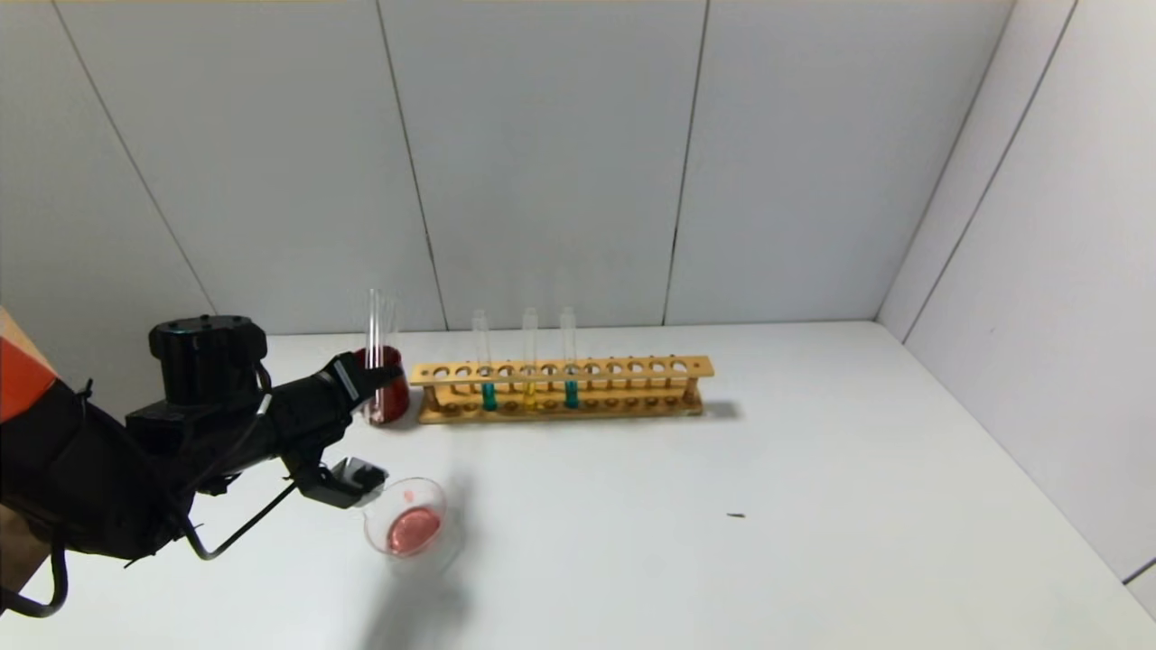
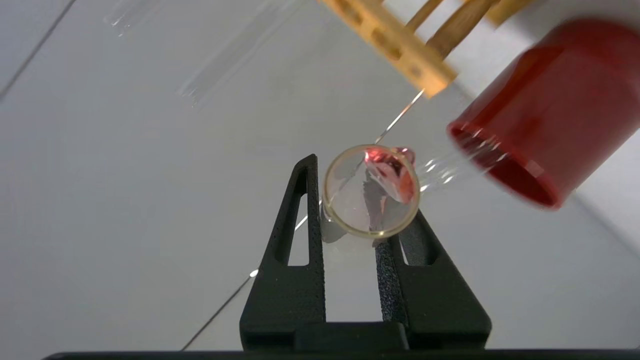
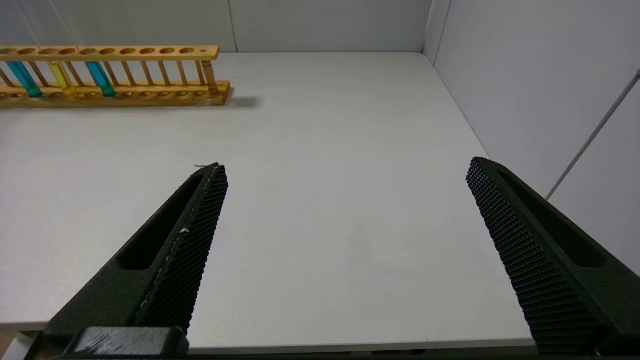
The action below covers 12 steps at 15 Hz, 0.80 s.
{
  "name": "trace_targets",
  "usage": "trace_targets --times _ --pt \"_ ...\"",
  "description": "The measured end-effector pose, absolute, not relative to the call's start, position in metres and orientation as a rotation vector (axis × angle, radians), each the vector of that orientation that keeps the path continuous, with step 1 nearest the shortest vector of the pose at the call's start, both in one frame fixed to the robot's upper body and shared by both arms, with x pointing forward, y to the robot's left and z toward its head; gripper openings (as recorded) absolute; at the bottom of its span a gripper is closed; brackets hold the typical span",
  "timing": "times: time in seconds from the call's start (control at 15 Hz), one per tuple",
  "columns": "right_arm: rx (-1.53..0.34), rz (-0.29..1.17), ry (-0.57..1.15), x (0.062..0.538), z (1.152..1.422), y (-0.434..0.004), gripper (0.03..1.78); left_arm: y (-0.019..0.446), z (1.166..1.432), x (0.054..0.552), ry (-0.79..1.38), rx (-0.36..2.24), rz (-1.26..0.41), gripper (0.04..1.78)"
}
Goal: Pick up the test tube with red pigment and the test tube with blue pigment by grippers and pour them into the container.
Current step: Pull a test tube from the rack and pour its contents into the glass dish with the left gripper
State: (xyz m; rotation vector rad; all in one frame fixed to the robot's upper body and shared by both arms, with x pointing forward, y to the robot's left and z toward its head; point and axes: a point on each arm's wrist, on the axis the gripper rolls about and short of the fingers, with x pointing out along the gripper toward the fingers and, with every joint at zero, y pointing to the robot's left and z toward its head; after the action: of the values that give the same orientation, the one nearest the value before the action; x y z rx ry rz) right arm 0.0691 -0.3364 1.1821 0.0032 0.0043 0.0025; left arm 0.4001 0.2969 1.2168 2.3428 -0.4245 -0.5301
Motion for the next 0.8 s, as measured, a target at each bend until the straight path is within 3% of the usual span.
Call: trace_targets --times 0.27,0.8 --pt "0.003 0.003 0.005 0.069 1.182 -0.336 1.75 0.284 1.228 0.383 -0.461 2.406 -0.406 0.33" --pt "0.002 0.003 0.005 0.069 1.182 -0.336 1.75 0.279 1.241 0.371 -0.506 2.423 -0.36 0.33"
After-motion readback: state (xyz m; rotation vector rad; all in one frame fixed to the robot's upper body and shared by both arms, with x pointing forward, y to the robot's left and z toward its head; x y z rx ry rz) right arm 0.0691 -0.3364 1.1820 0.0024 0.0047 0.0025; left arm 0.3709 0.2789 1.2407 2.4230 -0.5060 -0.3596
